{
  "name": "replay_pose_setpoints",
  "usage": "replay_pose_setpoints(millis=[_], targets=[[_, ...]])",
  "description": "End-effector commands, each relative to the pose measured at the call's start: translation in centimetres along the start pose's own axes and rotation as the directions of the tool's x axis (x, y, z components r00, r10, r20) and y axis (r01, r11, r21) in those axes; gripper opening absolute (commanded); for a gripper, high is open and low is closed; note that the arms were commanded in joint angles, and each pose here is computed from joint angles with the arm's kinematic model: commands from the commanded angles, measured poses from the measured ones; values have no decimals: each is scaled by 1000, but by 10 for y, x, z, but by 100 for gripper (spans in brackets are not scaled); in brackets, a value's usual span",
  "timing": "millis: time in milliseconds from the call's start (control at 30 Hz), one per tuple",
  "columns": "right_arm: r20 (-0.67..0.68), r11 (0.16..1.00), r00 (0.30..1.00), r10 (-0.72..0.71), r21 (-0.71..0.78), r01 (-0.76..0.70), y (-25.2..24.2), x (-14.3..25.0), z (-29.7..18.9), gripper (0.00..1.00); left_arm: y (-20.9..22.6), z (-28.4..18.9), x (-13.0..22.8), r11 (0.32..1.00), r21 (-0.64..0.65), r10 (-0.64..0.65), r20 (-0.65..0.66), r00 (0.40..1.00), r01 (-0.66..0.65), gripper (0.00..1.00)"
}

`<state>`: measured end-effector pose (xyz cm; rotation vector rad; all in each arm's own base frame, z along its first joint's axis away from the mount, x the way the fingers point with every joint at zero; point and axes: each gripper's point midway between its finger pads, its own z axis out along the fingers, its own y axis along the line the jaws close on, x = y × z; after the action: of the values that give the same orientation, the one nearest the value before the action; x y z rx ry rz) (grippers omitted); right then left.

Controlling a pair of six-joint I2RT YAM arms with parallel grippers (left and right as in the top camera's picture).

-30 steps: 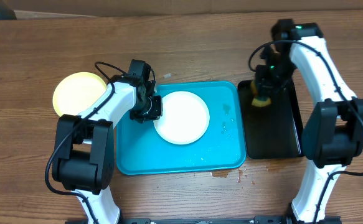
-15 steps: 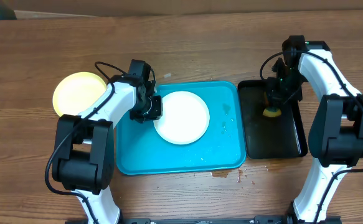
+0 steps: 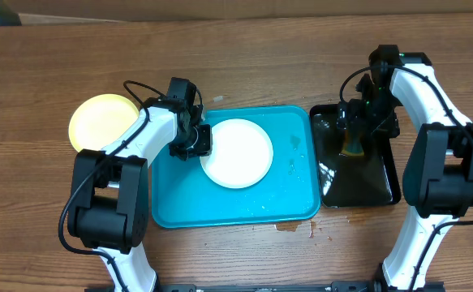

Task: Clean dirty plates on tray and stack at the side
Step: 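Return the sponge to the black tray with the right gripper, then release the sponge and raise the right gripper away to the right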

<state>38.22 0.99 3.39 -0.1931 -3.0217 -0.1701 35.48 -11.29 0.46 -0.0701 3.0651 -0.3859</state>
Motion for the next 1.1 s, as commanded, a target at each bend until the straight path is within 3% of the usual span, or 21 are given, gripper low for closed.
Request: replay_pose_setpoints(millis=[0,300,400,667,1067], targets=[[70,1000,998,-2,2,2,-1,-15,-15,100,10,15,12,999,-39,-12,-48,999,11,28],[212,1000,977,-16,-10,19,3,-49,-20,100,12,15,12,999,-46,-1,-47,999,-1,14],[266,1000,964,-21,-13,26,4,-63,-23,100,12,15,12,999,-46,-1,-47,999,-1,4],[358,999,933,-29,-19,39,7,-85,-30,100,11,12,13,999,-47,-2,-50,999,0,4],[365,999,931,-30,-19,39,7,-87,-31,100,1,-20,3,999,-45,0,-42,999,-2,4]])
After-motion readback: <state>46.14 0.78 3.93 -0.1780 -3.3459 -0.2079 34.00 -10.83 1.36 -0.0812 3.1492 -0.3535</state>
